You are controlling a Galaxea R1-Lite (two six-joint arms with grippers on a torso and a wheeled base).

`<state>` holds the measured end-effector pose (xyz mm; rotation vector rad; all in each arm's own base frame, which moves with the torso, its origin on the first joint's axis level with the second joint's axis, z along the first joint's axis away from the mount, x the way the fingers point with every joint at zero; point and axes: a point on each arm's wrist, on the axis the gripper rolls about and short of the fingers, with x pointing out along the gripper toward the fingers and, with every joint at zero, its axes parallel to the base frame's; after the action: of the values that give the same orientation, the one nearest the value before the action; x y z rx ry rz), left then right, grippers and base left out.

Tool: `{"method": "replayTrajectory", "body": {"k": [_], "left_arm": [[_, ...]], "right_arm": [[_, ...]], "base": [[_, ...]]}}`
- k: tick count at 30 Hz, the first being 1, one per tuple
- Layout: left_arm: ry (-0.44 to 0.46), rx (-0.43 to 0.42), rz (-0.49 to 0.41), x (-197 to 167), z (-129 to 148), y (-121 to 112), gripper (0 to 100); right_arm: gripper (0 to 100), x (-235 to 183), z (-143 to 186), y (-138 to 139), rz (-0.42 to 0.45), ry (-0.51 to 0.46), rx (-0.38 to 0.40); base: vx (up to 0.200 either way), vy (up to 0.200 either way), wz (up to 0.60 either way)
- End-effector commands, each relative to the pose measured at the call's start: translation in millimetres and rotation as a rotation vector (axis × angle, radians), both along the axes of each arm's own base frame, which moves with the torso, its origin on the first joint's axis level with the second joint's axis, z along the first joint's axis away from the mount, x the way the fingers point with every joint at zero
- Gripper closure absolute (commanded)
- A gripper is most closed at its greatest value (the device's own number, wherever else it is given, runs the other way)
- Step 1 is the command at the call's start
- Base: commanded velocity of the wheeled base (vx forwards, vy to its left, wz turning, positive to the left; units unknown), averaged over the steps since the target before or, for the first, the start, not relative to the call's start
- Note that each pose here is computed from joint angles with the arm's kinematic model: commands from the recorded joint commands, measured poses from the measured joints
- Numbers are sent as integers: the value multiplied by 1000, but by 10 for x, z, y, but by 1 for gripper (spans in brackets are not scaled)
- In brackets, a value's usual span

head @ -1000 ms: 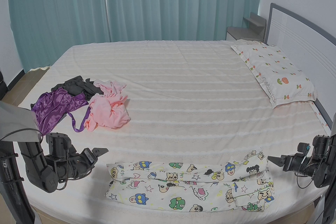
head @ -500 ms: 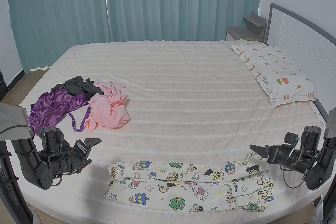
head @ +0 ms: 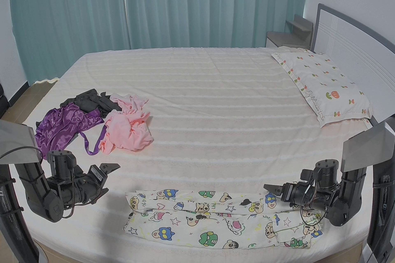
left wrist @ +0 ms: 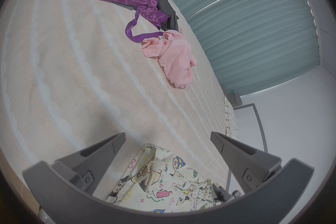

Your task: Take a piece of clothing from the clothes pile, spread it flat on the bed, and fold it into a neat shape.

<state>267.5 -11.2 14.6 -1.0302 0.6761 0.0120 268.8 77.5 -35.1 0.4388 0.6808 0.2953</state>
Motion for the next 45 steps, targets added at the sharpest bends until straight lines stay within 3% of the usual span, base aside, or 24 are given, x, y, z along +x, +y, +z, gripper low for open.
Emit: {"method": "replayTrajectory", "body": {"k": [1, 6, 16, 21, 22, 23, 24, 29, 34, 45], "left_arm": [[6, 1, 0, 4, -19, -1, 0], [9, 2, 0, 0, -25, -1, 0], [1, 3, 4, 4, -7, 8, 0], [-10, 16, -2, -3, 4, 1, 0], [-46, 35, -13, 2, 16, -3, 0], [-46, 35, -13, 2, 16, -3, 0], [-59, 41, -15, -9, 14, -6, 0], [-60, 47, -12, -11, -49, -9, 0], [-69, 66, 7, 16, -109, -4, 0], [-75, 113, -18, -2, -173, -3, 0]], "right_arm": [[0, -111, -138, -25, -14, 77, -26], [0, -214, -100, -41, -13, 88, -29], [0, -192, 618, -13, -24, -165, 24], [0, -22, 636, 18, -46, -106, -9], [0, 172, 602, 87, -106, -60, -79], [0, 172, 602, 87, -106, -60, -79], [0, 280, 540, 170, -124, -30, -135], [0, 395, 354, 390, -103, 27, -244], [0, 400, 121, 412, -74, 66, -369], [0, 378, 77, 426, -64, 68, -438]], "base": [[0, 0, 0], [0, 0, 0], [0, 0, 0], [0, 0, 0], [0, 0, 0], [0, 0, 0], [0, 0, 0], [0, 0, 0], [0, 0, 0], [0, 0, 0]]}}
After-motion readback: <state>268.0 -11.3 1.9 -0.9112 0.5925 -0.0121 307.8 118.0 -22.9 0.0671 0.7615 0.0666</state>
